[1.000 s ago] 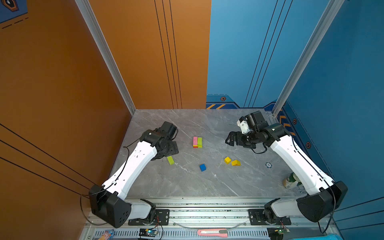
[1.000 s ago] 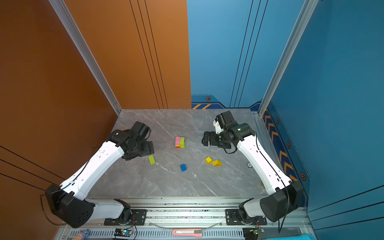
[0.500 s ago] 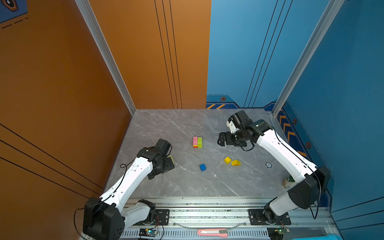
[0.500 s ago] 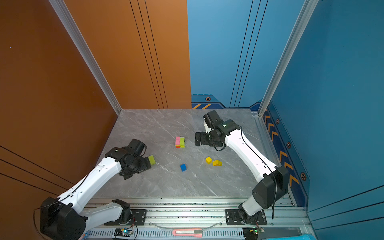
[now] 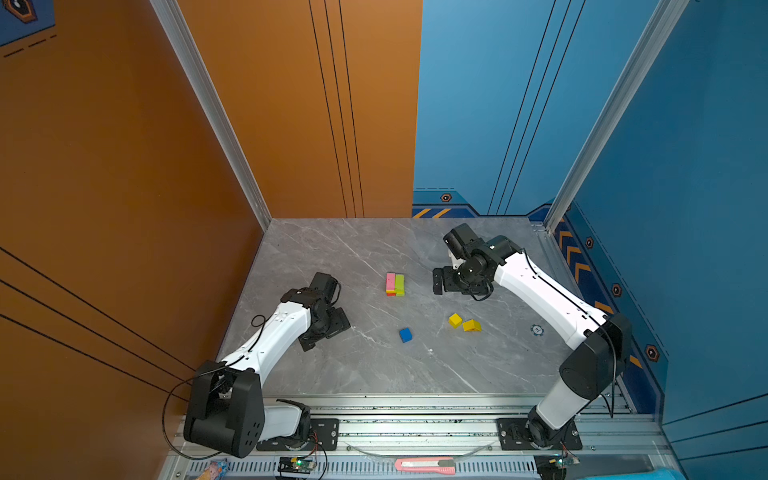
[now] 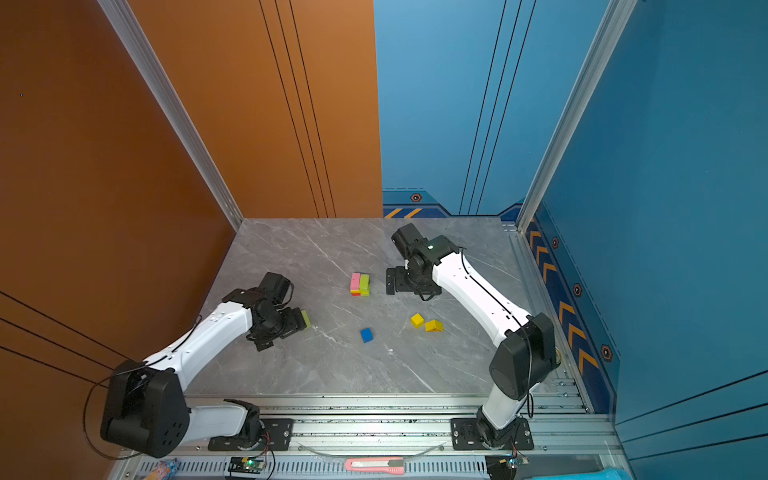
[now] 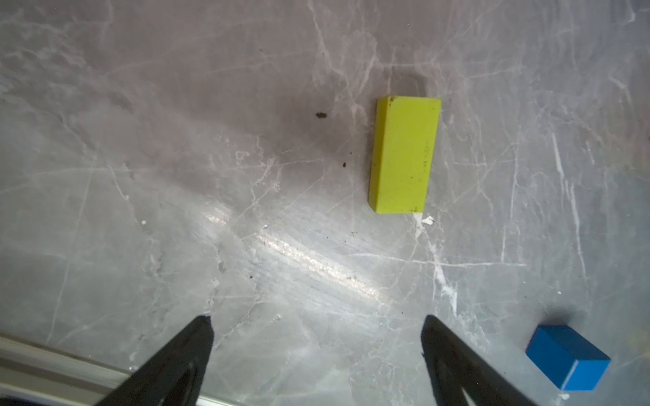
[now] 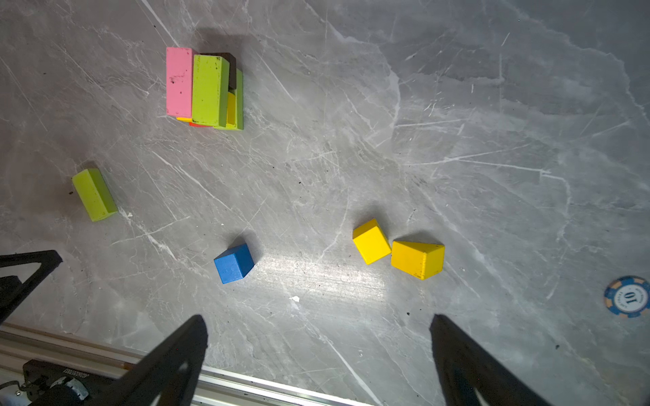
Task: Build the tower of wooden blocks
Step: 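Move the left gripper over the loose lime green block while the right nears the stack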
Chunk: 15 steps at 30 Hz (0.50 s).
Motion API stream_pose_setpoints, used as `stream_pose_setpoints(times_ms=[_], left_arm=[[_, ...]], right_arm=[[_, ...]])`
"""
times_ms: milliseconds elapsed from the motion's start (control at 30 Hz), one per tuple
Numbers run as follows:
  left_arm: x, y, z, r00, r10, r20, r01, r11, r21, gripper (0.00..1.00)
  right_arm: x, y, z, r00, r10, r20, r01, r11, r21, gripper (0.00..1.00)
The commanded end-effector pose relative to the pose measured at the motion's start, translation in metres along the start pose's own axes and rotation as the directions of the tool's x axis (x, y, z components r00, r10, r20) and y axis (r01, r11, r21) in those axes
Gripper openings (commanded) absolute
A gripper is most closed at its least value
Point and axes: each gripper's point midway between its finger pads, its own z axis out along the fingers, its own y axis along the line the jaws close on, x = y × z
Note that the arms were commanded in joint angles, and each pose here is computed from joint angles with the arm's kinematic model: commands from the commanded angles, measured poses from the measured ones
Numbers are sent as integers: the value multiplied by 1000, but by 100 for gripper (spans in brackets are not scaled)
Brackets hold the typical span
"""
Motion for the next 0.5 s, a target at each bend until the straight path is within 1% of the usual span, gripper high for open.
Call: stream_pose_setpoints(times_ms=[0,233,333,467], left_arm=[[-10,-3,3,999,43,10,-43,999,-2,92],[-21,-8,11,997,71,2,-71,997,-20,91],[-22,-13,13,998,65,-13,-65,998,-3,90],[-26,-17,14,997,77,-3,-77,997,14,90]], right_arm=[[1,3,-3,1000,25,20,-26,999,46,100],[10,13,-2,1000,14,24,-15,999,35,100],[11,14,-3,1000,15,25,-16,999,32,100],[14,13,0,1000,7,22,-8,999,50,100]])
